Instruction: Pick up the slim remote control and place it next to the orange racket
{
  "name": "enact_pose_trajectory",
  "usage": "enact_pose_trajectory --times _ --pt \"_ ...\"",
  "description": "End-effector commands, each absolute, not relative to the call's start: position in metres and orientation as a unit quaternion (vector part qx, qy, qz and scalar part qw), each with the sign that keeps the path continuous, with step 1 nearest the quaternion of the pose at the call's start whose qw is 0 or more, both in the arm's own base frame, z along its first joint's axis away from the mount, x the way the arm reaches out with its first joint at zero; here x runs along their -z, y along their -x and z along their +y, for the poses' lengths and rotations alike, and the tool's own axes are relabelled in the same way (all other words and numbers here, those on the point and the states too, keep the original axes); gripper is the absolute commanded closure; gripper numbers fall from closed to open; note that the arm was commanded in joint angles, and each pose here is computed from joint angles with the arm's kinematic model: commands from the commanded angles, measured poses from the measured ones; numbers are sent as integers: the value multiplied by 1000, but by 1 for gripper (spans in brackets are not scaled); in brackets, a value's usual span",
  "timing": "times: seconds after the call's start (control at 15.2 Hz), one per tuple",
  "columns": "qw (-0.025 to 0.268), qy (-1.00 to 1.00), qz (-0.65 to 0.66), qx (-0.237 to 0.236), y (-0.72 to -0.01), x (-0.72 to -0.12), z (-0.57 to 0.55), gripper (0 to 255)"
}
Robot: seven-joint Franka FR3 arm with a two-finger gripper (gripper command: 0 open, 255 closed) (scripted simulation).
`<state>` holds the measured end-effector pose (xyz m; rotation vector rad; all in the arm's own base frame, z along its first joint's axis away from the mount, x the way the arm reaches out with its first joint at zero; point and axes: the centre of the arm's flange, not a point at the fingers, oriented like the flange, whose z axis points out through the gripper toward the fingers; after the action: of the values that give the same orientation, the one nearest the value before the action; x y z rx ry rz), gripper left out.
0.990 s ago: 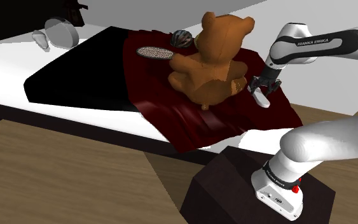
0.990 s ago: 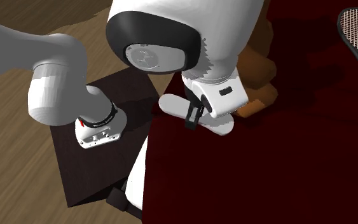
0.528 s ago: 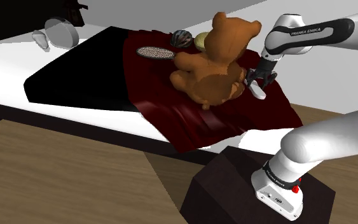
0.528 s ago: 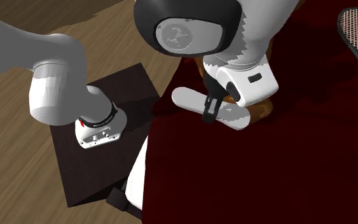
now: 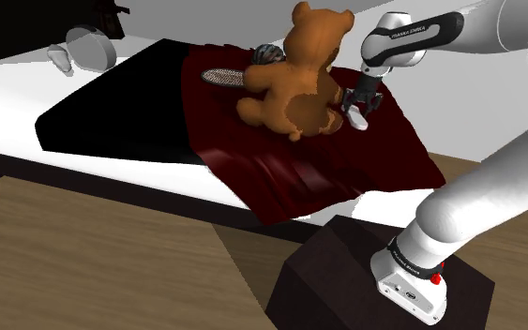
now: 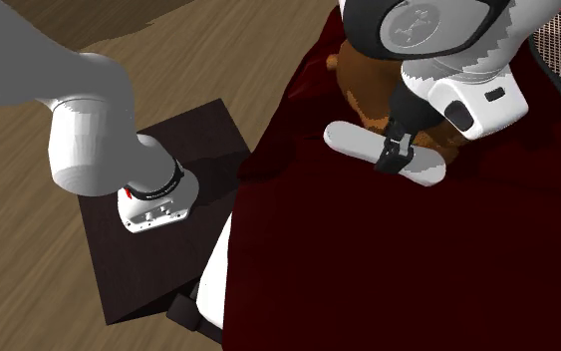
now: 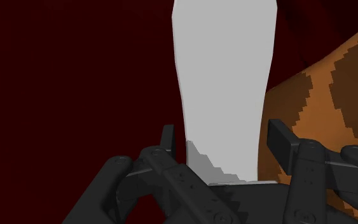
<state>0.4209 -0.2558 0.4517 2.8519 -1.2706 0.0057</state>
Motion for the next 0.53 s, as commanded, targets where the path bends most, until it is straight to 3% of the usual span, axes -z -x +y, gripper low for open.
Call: enact_pose_trajectory --times 0.0,0.46 --pt "10 -914 -406 0 -450 -450 -258 255" --pt "10 -914 -406 0 -541 -451 -275 255"
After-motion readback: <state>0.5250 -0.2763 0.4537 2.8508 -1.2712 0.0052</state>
